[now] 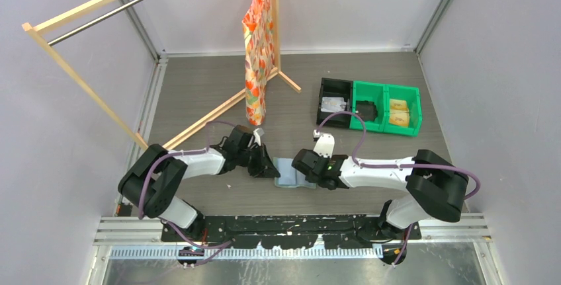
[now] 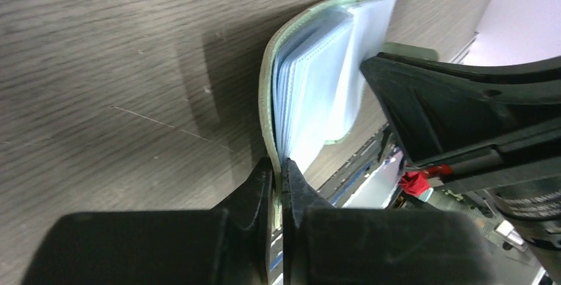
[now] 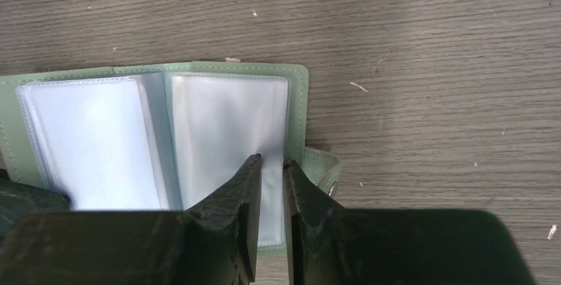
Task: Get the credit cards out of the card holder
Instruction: Remove the credit card from the card holder.
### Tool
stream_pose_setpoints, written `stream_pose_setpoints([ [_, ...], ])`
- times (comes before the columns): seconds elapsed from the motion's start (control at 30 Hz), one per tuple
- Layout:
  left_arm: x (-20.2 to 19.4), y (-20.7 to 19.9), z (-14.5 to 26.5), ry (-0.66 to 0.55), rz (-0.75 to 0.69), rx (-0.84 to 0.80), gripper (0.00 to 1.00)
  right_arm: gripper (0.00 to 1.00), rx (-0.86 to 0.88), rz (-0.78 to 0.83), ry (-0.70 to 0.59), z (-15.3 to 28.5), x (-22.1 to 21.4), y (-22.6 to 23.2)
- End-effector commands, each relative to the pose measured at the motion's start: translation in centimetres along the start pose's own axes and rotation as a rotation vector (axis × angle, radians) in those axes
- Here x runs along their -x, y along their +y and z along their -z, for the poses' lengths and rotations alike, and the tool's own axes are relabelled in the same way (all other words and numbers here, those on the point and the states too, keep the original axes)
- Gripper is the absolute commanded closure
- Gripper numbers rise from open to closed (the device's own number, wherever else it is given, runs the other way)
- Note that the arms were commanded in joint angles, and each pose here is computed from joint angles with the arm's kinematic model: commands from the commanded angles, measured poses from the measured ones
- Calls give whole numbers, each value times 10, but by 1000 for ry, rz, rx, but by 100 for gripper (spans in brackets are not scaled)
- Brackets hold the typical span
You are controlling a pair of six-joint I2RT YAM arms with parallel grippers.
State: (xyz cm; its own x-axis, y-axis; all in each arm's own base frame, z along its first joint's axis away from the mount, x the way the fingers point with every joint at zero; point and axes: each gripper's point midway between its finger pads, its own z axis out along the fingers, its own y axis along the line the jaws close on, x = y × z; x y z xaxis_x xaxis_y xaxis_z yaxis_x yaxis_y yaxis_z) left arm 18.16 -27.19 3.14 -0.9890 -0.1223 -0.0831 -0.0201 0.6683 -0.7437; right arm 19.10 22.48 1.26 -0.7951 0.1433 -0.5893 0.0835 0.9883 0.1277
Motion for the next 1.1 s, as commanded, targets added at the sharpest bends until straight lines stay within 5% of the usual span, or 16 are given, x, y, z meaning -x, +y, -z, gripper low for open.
stream_pose_setpoints([
  [0.0, 18, -58, 13, -75, -91, -200, 99, 79, -22, -6, 81, -16, -28, -11],
  [0.37, 18, -55, 16, -82, -91, -173, 99, 51, 153, -68, -24, 43, 26, 18],
  [0.73, 16, -45, 18, -80, -109, -114, 99, 46, 325, -87, -9, 54, 36, 82],
  [1.07, 11, -37, 15, -63, -102, -108, 100, 42, 259, -84, -36, 36, 47, 101],
])
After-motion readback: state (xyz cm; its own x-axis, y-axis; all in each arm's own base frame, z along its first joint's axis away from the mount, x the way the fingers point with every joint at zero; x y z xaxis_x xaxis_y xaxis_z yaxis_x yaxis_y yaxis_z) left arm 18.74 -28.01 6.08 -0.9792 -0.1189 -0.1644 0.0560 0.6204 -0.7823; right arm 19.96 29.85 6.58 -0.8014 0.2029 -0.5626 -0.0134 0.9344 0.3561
